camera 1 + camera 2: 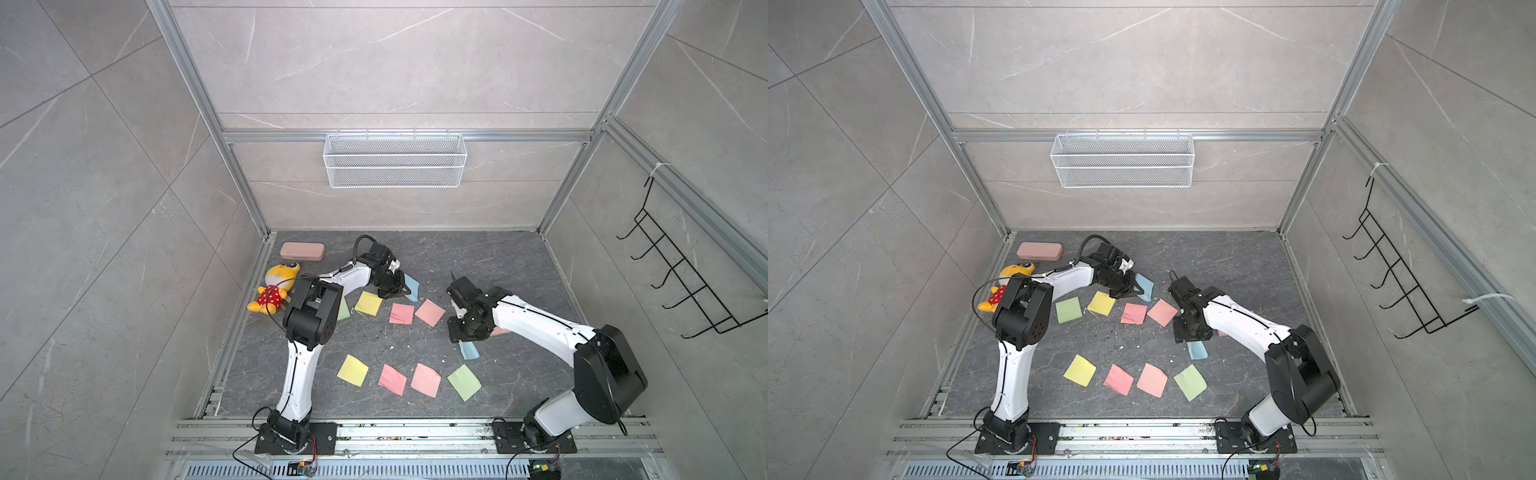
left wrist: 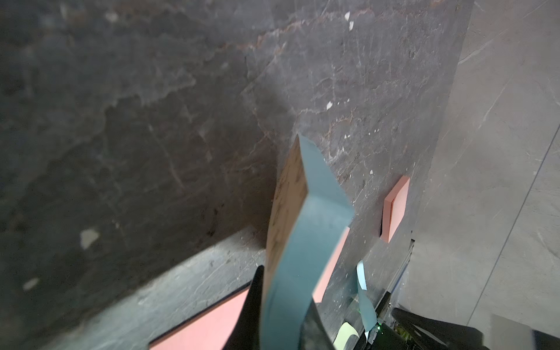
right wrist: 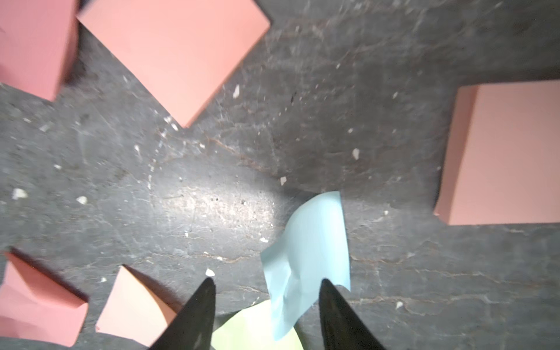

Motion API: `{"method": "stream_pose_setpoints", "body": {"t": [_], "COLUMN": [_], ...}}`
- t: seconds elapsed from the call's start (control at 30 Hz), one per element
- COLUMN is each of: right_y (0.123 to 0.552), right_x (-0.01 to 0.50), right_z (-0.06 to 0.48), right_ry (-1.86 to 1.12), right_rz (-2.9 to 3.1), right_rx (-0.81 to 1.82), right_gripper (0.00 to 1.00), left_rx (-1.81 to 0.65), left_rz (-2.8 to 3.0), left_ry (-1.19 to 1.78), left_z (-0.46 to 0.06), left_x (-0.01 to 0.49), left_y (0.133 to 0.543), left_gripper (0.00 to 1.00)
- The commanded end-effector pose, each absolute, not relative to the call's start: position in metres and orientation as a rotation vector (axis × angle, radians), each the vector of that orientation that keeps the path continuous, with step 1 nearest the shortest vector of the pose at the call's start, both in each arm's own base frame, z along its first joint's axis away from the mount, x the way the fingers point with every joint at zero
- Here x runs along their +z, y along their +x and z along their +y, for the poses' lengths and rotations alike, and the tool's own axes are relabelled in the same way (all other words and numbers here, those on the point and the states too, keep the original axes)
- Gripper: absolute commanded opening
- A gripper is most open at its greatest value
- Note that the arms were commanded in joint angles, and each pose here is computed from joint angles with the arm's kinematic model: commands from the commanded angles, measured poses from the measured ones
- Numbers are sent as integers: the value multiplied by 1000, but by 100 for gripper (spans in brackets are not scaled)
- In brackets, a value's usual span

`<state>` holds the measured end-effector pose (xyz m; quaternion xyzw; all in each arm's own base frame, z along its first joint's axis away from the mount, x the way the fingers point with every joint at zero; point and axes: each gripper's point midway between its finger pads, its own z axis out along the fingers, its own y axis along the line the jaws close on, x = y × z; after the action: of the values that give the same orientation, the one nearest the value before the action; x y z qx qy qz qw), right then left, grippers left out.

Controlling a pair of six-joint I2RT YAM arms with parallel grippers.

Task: Tear off pages from different memo pads
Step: Place the paper at the center of the board, then move the memo pad to the center of the board.

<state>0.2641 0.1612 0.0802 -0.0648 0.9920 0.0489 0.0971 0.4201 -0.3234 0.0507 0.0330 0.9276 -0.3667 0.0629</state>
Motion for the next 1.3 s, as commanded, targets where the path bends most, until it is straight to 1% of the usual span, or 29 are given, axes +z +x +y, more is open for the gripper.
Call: {"method": "stream_pose_setpoints", "body": {"t": [0.0,0.1,0.13,0.2,0.23,0.33,0.43,0.5,0.6,0.7,0.77,0.87,1.0,1.1,1.27], "right_y": [269,281,287,299,307,321,325,322,314,307,302,305,321,346,390], "right_x": [95,102,104,108,110,102,82,68,62,55,42,32,27,30,44], "right_z": [148,130,121,103,93,55,24,15,8,1,-2,2,4,18,61], "right_ry": [-194,-105,-60,47,115,386,679,811,880,947,1013,1033,1025,960,750], "right_rz": [2917,2896,2883,2850,2826,2771,2738,2718,2704,2688,2693,2703,2688,2701,2728], "right_rx": [103,58,38,4,-11,-11,128,228,240,264,320,383,411,437,438], "right_gripper": [57,58,58,59,59,63,65,66,68,71,72,73,74,73,72], "left_rx": [-897,-711,-642,-555,-514,-399,-446,-595,-835,-1031,-1084,-1087,-1080,-1068,-1062], "left_rz": [2867,2900,2903,2895,2888,2839,2747,2678,2606,2577,2580,2594,2603,2593,2580], "left_ry": [123,131,132,136,141,144,246,386,556,636,686,725,742,759,756], "left_z": [-306,-287,-279,-269,-264,-254,-282,-331,-401,-454,-477,-491,-491,-490,-489], "left_x": [32,29,31,37,41,63,97,117,131,131,124,113,107,106,108], "left_y": [428,428,428,430,431,436,430,411,377,355,343,335,333,334,341], "left_gripper": [21,47,53,61,62,63,62,62,63,63,63,62,62,62,62]}}
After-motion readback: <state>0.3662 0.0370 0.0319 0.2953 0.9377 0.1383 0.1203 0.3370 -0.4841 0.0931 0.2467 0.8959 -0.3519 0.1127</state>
